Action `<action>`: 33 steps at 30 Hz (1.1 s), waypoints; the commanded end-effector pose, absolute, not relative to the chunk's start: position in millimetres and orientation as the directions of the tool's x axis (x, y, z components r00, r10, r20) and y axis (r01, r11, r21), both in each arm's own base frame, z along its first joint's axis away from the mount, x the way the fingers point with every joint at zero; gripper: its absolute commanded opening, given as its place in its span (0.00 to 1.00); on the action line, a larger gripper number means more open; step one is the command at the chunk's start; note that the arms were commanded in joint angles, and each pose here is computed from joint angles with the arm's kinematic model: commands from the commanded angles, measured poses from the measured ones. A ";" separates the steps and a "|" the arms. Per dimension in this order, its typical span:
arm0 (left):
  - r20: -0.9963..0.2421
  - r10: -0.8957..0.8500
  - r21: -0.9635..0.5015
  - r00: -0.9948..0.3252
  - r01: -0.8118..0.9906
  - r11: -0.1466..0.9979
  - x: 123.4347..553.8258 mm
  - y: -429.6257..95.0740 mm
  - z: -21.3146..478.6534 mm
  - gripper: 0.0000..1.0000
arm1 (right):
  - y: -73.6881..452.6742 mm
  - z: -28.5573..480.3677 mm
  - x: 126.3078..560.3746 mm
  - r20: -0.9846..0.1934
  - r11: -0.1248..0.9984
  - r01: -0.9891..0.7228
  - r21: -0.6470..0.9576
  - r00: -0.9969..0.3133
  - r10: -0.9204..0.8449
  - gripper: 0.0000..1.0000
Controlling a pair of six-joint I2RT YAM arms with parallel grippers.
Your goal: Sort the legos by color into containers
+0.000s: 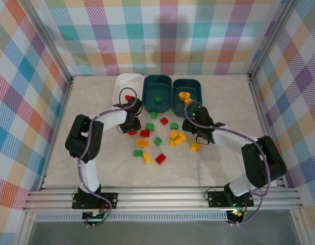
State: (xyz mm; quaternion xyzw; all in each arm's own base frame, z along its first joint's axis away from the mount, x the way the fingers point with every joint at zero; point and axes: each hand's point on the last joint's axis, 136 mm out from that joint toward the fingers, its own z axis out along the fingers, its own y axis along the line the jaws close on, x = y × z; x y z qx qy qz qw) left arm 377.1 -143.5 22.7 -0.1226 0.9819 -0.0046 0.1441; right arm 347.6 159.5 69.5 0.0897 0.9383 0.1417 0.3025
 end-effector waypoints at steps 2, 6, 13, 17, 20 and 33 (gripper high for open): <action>-0.302 -0.234 -0.117 -0.924 -0.208 0.971 380.5 -158.0 41.2 0.36 | 164.5 66.4 347.7 -0.530 0.929 0.088 0.358 -0.801 0.280 0.70; -0.407 -0.208 -0.082 -0.890 -0.191 0.978 402.4 -150.5 90.8 0.35 | 163.9 69.6 346.9 -0.541 0.922 0.091 0.377 -0.786 0.299 0.70; -0.462 -0.314 -0.135 -0.829 -0.284 0.949 484.8 -121.4 132.4 0.36 | 155.9 74.7 347.6 -0.573 0.928 0.103 0.358 -0.761 0.306 0.70; -0.370 -0.384 -0.260 -0.846 -0.303 0.917 531.3 -122.7 118.4 0.40 | 152.8 77.6 347.3 -0.587 0.931 0.105 0.351 -0.749 0.306 0.70; -0.309 -0.398 -0.294 -0.864 -0.312 0.904 554.3 -123.6 105.1 0.40 | 148.7 81.7 348.8 -0.608 0.942 0.097 0.321 -0.742 0.284 0.70; -0.366 -0.375 -0.433 -0.851 -0.201 0.879 581.2 -142.1 133.2 0.83 | 153.1 89.5 346.5 -0.608 0.941 0.065 0.333 -0.748 0.266 0.72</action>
